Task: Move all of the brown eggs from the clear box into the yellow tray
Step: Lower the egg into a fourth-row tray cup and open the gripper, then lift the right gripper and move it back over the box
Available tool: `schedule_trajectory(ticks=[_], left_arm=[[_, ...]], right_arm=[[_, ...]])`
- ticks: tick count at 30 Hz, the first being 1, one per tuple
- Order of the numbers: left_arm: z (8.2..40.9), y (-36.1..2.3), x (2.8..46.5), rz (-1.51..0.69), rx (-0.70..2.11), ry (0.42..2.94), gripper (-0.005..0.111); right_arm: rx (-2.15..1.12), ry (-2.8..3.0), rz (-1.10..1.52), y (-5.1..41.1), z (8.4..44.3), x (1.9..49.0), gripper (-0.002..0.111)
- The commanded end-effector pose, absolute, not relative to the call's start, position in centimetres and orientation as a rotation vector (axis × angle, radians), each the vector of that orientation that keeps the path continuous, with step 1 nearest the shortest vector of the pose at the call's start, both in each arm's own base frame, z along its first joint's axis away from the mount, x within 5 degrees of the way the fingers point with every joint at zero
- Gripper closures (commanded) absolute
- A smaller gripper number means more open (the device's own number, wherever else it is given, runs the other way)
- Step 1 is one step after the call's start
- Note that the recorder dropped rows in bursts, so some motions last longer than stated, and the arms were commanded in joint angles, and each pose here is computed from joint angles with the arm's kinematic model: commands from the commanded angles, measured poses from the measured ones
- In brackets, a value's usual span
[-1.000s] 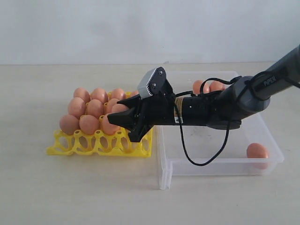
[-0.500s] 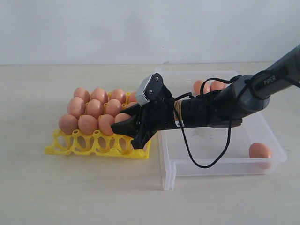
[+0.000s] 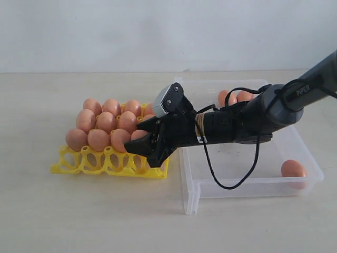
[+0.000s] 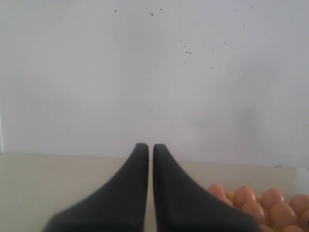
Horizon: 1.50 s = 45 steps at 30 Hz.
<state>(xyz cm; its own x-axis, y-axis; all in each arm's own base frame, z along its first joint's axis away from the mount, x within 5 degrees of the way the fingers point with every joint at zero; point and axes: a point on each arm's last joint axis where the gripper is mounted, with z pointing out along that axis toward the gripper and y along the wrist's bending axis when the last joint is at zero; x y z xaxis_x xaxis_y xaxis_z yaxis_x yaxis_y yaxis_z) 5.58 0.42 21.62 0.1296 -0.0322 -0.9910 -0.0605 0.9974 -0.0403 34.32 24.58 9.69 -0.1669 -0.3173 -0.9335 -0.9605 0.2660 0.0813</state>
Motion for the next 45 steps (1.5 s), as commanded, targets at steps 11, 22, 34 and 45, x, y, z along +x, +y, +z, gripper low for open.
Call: schedule_trajectory(ticks=[11,22,34,45], left_arm=[[21.8,0.4,5.5,0.018,-0.076,1.432,0.103],[21.8,0.4,5.5,0.018,-0.076,1.432,0.103],[21.8,0.4,5.5,0.018,-0.076,1.432,0.103],[21.8,0.4,5.5,0.018,-0.076,1.432,0.103]], right_arm=[[-1.195,1.572,0.868,24.6,13.5,34.5,0.045],[-1.28,1.728,1.207,24.4,17.5,31.3,0.108],[-1.23,1.964,0.655,22.0,17.5,33.3,0.108],[-1.422,1.573,-0.915,15.5,23.9,36.7,0.108]])
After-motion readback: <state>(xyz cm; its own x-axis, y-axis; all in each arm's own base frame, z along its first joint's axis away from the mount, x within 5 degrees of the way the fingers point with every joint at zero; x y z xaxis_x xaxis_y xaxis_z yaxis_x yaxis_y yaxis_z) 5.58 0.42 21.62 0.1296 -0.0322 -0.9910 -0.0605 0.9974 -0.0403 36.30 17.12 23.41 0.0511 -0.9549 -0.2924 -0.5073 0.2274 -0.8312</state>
